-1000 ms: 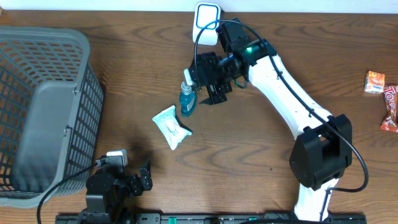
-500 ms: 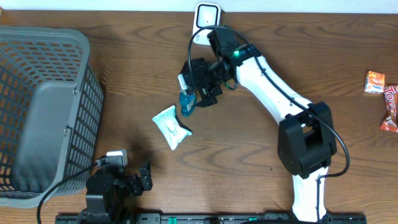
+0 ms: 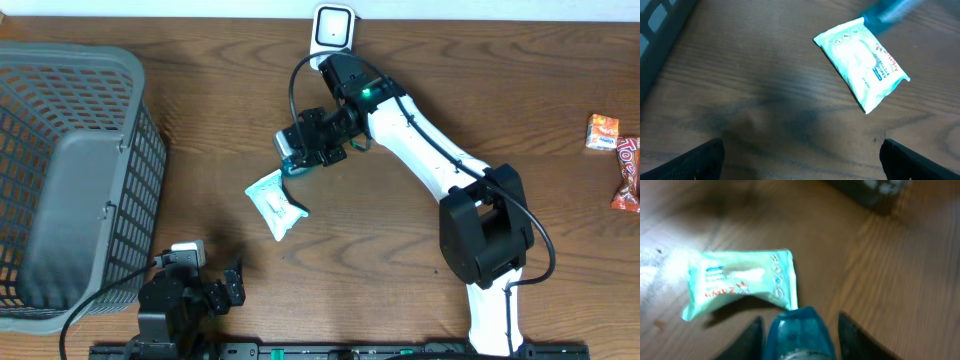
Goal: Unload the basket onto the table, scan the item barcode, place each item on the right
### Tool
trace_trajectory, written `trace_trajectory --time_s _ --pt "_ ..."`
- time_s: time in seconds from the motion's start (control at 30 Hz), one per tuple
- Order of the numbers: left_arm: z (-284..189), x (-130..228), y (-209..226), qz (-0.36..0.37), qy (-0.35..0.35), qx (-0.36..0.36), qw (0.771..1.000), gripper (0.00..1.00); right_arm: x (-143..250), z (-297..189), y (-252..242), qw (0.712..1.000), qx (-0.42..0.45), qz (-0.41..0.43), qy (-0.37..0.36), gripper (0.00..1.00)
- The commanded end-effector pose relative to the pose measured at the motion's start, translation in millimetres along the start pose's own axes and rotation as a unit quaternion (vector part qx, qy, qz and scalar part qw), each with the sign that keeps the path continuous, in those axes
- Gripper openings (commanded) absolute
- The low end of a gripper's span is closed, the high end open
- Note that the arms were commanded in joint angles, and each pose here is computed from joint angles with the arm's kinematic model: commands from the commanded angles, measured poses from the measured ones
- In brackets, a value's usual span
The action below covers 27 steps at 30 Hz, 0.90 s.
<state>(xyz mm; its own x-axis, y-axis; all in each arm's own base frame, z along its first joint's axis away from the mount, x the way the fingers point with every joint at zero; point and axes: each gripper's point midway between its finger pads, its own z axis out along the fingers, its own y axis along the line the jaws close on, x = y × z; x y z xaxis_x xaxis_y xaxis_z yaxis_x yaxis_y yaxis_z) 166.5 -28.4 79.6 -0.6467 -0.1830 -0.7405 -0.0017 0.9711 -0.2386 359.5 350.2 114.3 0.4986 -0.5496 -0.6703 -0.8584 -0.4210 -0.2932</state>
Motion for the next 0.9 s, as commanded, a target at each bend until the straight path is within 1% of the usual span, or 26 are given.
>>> trace_trajectory --time_s 0.0,0.03,0.1,0.17,0.37,0.47,0.6,0.73,0.87 --pt "1.6 10.5 0.9 -0.002 0.02 0.001 1.0 0.99 20.2 11.6 4.5 0.999 -0.01 0.029 0.029 0.23" --pt "1.6 10.5 1.0 -0.002 0.02 0.0 1.0 0.99 22.0 11.3 4.6 0.999 -0.01 0.032 0.034 0.22" --pt "1.6 10.5 1.0 -0.002 0.02 0.0 1.0 0.99 24.7 11.0 4.4 0.998 -0.009 0.047 0.042 0.25" --pt "1.6 10.5 1.0 -0.002 0.02 0.0 1.0 0.99 26.9 10.7 4.2 0.996 -0.007 0.07 0.048 0.26" --pt "1.6 10.5 1.0 -0.002 0.02 0.0 1.0 0.99 31.6 6.7 1.0 0.988 0.007 0.14 0.068 0.17" --pt "1.6 10.5 1.0 -0.002 0.02 0.0 1.0 0.99 41.5 -0.5 -2.7 0.977 0.028 0.185 0.107 0.11" --pt "1.6 10.5 1.0 -0.002 0.02 0.0 1.0 0.99 52.0 -5.5 -5.2 0.962 0.048 0.231 0.137 0.07" --pt "1.6 10.5 1.0 -0.002 0.02 0.0 1.0 0.99 47.0 -18.8 -10.5 0.939 0.078 0.303 0.144 0.06" --pt "1.6 10.5 1.0 -0.002 0.02 0.0 1.0 0.99 32.7 -43.6 -20.7 0.92 0.115 0.352 0.129 0.07"
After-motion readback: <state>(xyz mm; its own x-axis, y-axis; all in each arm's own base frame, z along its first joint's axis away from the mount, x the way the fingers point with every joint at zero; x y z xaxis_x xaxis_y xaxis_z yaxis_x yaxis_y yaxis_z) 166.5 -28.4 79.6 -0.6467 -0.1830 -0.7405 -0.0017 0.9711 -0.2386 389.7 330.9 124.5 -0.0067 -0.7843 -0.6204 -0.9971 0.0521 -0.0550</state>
